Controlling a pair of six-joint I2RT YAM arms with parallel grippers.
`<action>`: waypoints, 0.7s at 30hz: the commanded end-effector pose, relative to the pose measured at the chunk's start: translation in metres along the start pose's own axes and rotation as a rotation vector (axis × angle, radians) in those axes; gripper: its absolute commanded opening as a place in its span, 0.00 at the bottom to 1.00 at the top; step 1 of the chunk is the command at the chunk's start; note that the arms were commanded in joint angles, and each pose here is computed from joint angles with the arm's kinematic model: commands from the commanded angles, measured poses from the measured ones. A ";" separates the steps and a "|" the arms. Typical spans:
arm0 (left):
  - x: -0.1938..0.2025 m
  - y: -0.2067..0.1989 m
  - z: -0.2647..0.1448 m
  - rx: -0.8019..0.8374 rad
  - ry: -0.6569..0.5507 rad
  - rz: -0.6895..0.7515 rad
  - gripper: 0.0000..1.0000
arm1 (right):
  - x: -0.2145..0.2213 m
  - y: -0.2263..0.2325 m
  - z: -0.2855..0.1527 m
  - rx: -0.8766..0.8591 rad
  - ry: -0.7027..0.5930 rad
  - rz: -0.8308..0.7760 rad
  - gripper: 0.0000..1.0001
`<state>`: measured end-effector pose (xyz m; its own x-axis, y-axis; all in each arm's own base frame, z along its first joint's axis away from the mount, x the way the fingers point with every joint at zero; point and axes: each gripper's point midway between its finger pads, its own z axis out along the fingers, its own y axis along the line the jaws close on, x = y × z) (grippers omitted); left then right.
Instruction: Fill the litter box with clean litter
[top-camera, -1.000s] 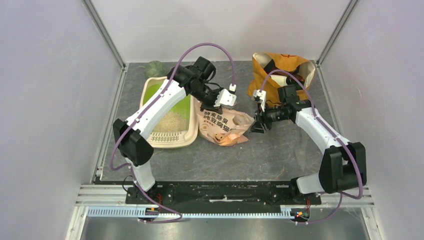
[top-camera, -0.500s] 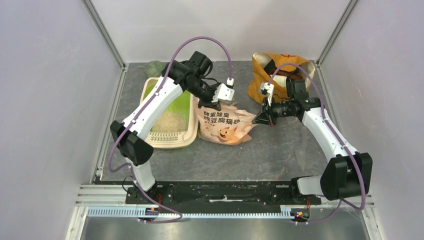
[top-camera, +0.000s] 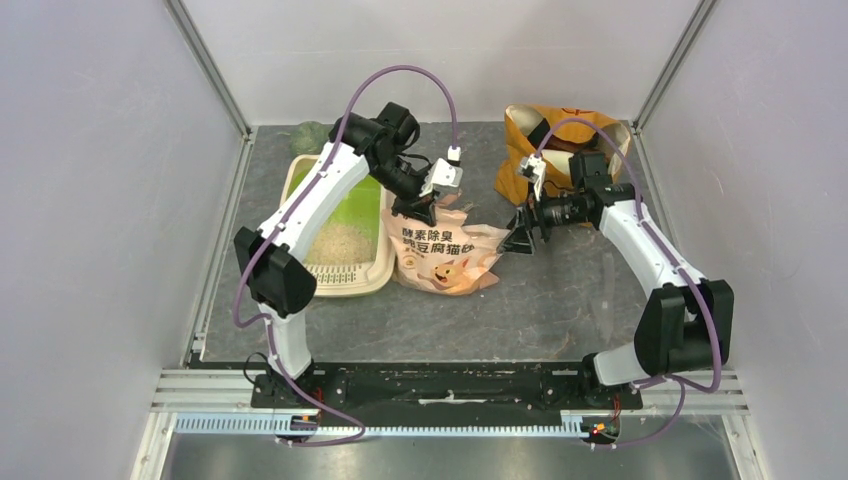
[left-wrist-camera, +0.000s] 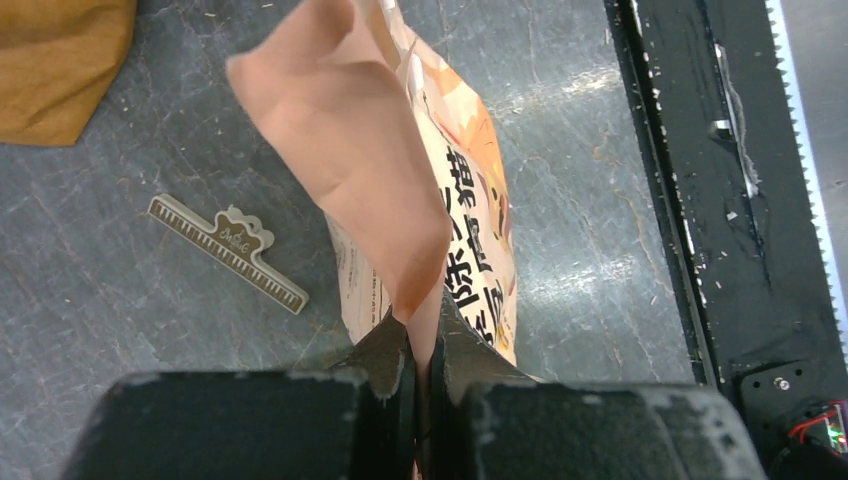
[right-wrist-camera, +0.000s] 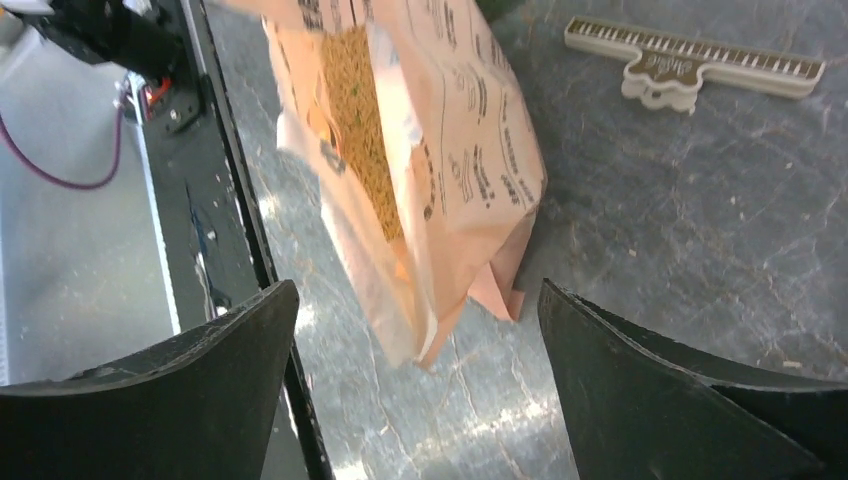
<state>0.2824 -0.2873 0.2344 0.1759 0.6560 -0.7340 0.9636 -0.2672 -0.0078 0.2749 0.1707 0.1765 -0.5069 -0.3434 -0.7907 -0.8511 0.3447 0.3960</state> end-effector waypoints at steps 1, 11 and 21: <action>-0.028 -0.029 -0.022 0.009 -0.058 0.038 0.02 | -0.051 0.005 0.008 -0.024 -0.133 -0.034 0.97; -0.022 -0.029 -0.023 0.008 -0.031 0.018 0.02 | -0.026 0.031 0.052 -0.134 -0.017 -0.100 0.78; 0.004 0.012 -0.016 -0.037 0.009 -0.164 0.36 | -0.012 0.050 0.042 -0.162 0.021 -0.141 0.00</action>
<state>0.2749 -0.2828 0.2353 0.1243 0.6786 -0.7239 0.9655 -0.2509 -0.0694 0.2583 0.2335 0.1748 -0.4272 -0.3899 -0.8157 -0.9041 0.1765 0.3891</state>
